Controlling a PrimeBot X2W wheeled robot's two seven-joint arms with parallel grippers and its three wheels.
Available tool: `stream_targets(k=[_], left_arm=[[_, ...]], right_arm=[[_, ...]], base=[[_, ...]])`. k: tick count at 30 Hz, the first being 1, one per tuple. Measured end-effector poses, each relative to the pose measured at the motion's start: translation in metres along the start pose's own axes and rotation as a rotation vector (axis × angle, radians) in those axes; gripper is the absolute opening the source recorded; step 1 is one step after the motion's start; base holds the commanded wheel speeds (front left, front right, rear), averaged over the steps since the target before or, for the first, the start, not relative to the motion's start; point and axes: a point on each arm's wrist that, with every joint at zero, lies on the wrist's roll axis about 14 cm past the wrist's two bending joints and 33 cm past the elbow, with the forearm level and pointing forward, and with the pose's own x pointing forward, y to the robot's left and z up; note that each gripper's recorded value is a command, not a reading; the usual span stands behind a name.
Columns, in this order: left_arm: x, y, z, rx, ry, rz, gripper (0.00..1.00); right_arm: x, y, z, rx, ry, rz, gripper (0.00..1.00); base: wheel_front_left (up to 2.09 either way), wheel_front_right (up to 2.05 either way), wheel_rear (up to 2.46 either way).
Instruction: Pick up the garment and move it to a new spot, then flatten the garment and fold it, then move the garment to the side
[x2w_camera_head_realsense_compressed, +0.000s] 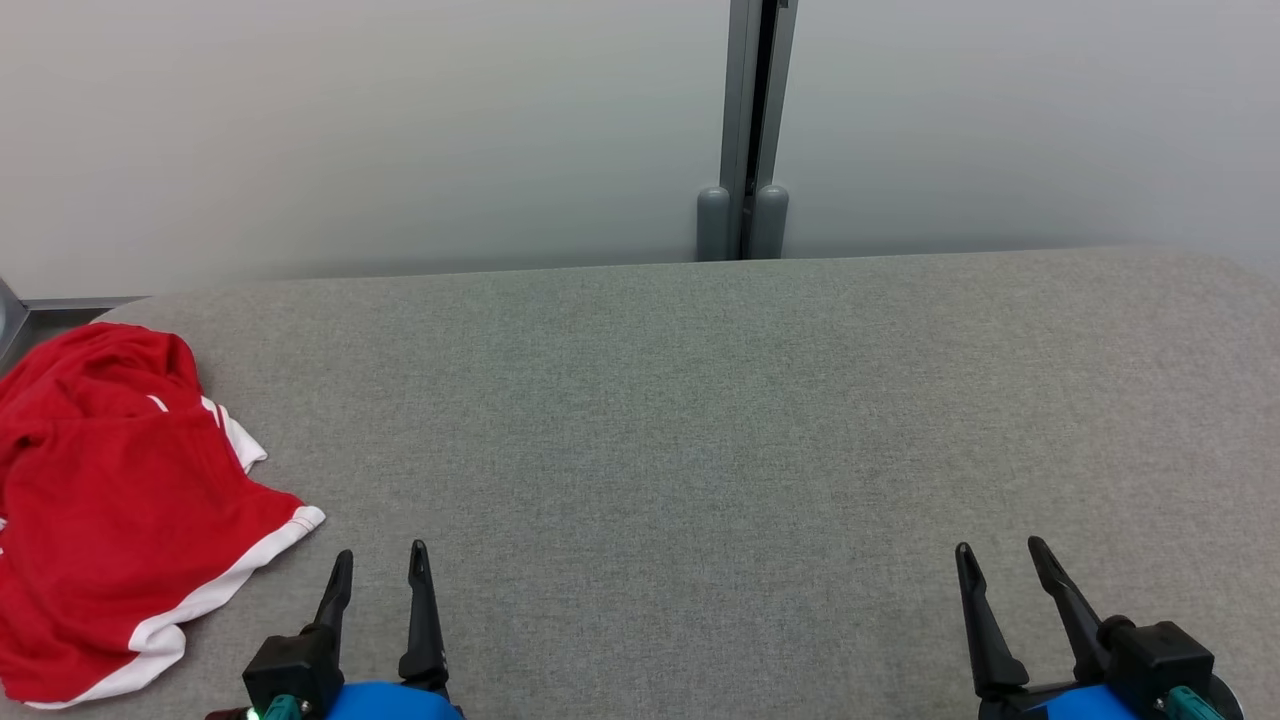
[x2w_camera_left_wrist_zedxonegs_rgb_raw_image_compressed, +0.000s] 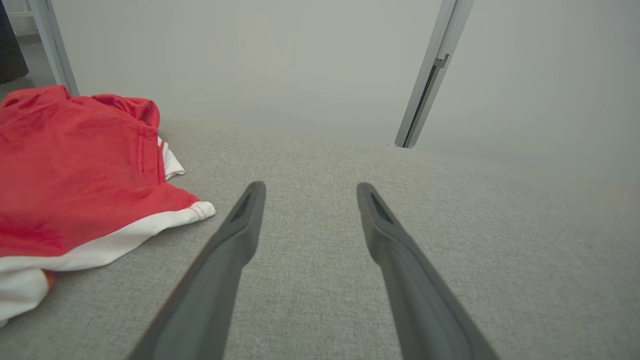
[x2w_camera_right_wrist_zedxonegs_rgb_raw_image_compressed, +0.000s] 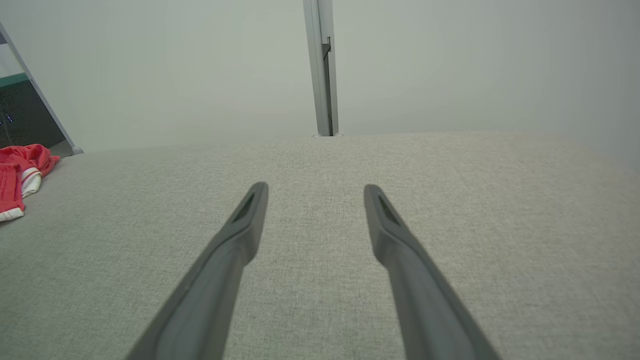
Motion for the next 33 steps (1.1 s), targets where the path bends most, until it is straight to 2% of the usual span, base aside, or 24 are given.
stream_targets(k=[15,33], left_arm=[[-0.002,-0.005,-0.005,0.081,0.000,-0.018,1.00],[-0.002,-0.003,-0.011,0.087,0.019,-0.014,1.00]], right_arm=[[-0.002,0.004,-0.003,-0.092,0.001,0.026,1.00],[-0.002,0.003,-0.007,-0.092,0.014,0.025,1.00]], base=[[0.00,0.00,0.00],[0.00,0.00,0.00]])
